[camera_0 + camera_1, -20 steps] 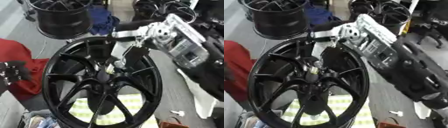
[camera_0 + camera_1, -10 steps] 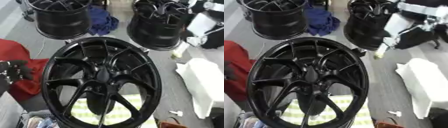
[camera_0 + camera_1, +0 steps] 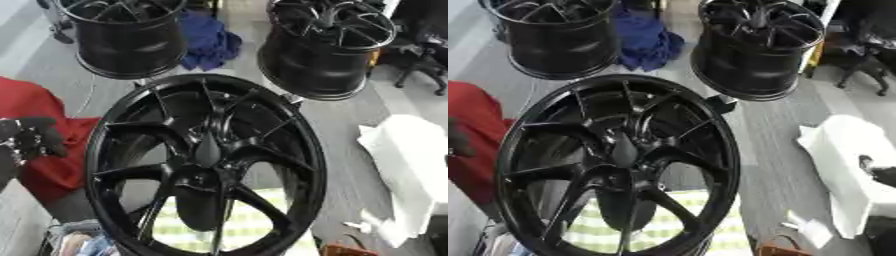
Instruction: Pull the pin out of the wheel hub.
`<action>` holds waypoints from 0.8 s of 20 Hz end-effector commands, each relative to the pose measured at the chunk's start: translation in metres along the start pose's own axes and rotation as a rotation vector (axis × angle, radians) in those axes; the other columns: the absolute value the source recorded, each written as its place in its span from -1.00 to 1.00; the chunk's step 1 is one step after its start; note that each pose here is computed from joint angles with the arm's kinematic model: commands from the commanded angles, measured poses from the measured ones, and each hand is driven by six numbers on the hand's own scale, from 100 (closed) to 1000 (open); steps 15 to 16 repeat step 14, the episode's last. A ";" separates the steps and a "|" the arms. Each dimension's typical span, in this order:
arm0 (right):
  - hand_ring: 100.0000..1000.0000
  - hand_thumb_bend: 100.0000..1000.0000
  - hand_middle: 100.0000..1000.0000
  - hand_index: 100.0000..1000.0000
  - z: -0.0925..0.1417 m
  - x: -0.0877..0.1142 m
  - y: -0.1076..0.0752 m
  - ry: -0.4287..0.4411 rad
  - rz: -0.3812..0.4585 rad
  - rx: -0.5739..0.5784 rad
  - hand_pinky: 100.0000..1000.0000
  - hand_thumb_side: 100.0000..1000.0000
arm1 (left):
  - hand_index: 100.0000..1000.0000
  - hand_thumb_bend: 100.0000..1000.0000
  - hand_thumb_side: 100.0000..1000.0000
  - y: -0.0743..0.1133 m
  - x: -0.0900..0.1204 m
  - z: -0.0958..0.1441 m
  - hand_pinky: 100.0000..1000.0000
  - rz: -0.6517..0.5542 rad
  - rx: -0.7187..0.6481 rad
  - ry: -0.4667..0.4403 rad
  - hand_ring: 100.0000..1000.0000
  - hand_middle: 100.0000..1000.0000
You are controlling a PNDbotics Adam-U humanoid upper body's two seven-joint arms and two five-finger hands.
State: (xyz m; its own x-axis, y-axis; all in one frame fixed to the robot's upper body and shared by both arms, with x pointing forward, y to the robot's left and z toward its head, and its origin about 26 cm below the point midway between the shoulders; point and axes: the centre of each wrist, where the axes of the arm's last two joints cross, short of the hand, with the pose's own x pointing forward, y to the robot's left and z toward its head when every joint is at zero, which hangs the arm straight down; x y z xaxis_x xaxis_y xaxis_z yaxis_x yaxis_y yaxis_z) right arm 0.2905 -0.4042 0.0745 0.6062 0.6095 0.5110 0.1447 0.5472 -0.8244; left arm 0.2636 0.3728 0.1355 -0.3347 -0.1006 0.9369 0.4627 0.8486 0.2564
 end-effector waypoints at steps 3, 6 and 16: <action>0.51 -0.58 0.55 0.83 -0.004 -0.005 0.018 -0.002 -0.125 -0.265 0.57 -0.09 | 0.60 -1.00 0.68 0.003 0.006 0.000 0.35 -0.030 0.001 -0.010 0.19 0.16; 0.41 -0.71 0.49 0.82 0.005 0.018 0.032 -0.129 -0.244 -0.343 0.45 -0.07 | 0.60 -1.00 0.67 0.003 0.005 0.000 0.35 -0.030 -0.001 -0.016 0.19 0.16; 0.24 -0.81 0.36 0.79 0.041 0.081 0.077 -0.466 -0.555 -0.346 0.31 -0.10 | 0.60 -1.00 0.68 0.003 -0.003 -0.001 0.36 -0.036 0.003 -0.012 0.20 0.16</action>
